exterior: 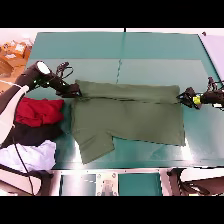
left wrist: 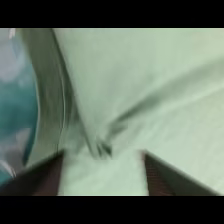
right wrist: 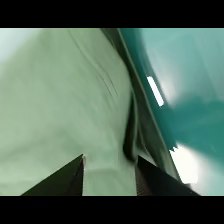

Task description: Fold the shirts.

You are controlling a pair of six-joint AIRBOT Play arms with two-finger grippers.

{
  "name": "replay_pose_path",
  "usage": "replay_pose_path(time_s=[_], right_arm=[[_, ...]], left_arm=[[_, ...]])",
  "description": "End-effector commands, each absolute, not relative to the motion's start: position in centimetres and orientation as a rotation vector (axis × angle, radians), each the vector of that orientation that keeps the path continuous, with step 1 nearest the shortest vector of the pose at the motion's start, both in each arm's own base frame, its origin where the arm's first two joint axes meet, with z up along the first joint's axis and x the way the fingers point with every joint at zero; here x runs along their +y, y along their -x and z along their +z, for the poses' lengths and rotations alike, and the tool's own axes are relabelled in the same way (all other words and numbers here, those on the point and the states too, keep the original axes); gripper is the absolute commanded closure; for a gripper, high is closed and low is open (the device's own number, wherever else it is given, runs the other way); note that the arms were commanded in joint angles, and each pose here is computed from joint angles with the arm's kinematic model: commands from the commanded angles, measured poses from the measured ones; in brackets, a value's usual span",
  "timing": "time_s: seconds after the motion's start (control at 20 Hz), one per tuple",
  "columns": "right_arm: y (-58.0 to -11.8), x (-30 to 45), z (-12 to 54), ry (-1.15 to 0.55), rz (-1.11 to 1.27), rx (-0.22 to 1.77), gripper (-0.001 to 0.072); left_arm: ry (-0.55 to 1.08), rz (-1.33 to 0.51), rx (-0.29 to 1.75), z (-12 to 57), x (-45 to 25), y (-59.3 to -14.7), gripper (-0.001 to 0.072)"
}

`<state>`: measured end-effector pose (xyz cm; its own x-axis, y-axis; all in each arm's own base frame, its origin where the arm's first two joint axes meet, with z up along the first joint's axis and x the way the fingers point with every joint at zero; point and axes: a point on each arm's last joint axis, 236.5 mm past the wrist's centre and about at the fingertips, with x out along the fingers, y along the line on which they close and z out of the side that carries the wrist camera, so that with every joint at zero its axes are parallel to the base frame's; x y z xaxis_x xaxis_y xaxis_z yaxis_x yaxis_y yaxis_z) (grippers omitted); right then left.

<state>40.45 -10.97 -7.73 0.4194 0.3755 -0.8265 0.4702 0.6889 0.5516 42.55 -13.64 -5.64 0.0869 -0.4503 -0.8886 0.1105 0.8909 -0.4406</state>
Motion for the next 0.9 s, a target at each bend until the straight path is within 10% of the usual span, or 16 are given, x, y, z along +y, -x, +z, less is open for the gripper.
replay_pose_path(time_s=[0.0, 0.15, 0.35, 0.65, 0.7, 0.75, 0.85], right_arm=[[-36.8, -12.2, -7.8, -0.908, -0.122, 1.308, 0.049], [-34.5, -13.1, -5.9, -0.987, -0.167, 1.32, 0.0695], [-31.5, -10.9, -3.3, -0.982, -0.179, 1.286, 0.0696], [-23.3, -4.7, -3.6, -1.007, -0.236, 1.298, 0.0695], [-22.1, -3.1, -3.8, -1.03, -0.214, 1.311, 0.0619], [-21.3, -1.7, -4.0, -1.061, -0.189, 1.328, 0.0416], [-19.7, 0.2, -5.1, -1.111, -0.164, 1.381, 0.0297]], left_arm=[[0.293, -0.407, 1.608, -5.4, -12.1, -38.6, 0.013], [0.335, -0.399, 1.714, -3.7, -10.3, -35.7, 0.0135], [0.311, -0.38, 1.665, -1.3, -9.3, -32.6, 0.0686], [0.411, -0.287, 1.591, -3.2, -9.8, -22.8, 0.0622], [0.45, -0.293, 1.598, -4.1, -10.4, -20.9, 0.0324], [0.491, -0.298, 1.609, -5.0, -11.1, -19.4, 0.0209], [0.57, -0.298, 1.635, -7.3, -12.1, -17.0, 0.0212]])
